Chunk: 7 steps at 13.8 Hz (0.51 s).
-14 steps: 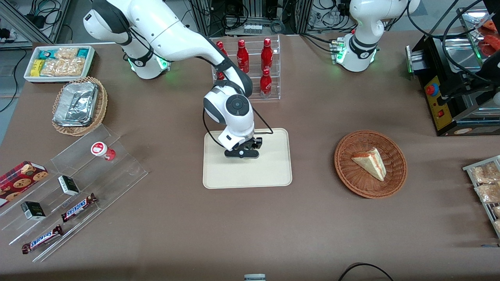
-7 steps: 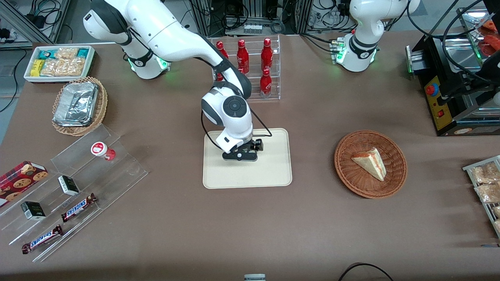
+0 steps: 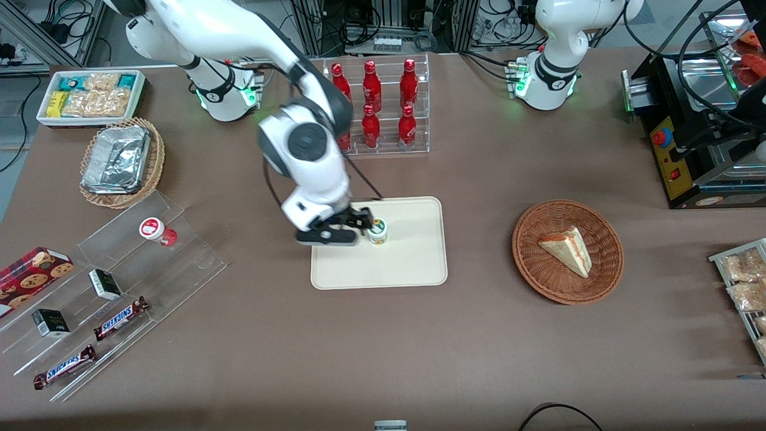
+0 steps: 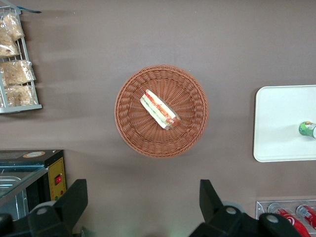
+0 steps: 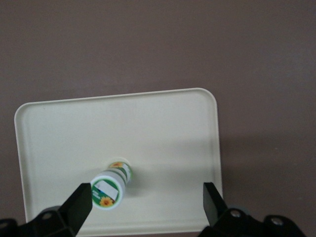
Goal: Place green gum on tray
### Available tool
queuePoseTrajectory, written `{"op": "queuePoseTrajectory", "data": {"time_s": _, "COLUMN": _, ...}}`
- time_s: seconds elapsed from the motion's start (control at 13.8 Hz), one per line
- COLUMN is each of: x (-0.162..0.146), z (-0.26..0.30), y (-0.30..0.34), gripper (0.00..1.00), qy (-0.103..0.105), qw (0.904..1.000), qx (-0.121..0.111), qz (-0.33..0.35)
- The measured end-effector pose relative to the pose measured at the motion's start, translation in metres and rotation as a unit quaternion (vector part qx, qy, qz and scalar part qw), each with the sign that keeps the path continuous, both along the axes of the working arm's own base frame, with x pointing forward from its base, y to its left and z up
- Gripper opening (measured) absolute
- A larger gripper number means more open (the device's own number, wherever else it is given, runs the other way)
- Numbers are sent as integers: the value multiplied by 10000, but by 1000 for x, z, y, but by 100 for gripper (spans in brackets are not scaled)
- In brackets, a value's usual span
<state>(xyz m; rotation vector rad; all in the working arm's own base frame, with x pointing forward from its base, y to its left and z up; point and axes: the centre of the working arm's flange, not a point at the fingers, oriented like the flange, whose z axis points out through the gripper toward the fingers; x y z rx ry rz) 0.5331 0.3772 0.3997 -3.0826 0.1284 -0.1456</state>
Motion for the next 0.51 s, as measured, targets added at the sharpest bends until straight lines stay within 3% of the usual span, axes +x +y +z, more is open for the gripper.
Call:
{"op": "queuePoseTrajectory", "data": {"time_s": 0.22, "x": -8, "z": 52, "y": -77, "gripper": 100, "qy": 385, "qw": 9991, "qx": 99, "qz": 124}}
{"op": "queuePoseTrajectory", "data": {"time_s": 0.51, "x": -4, "z": 105, "y": -198, "gripper": 100, "qy": 819, "qw": 9966, "qx": 21, "qz": 62}}
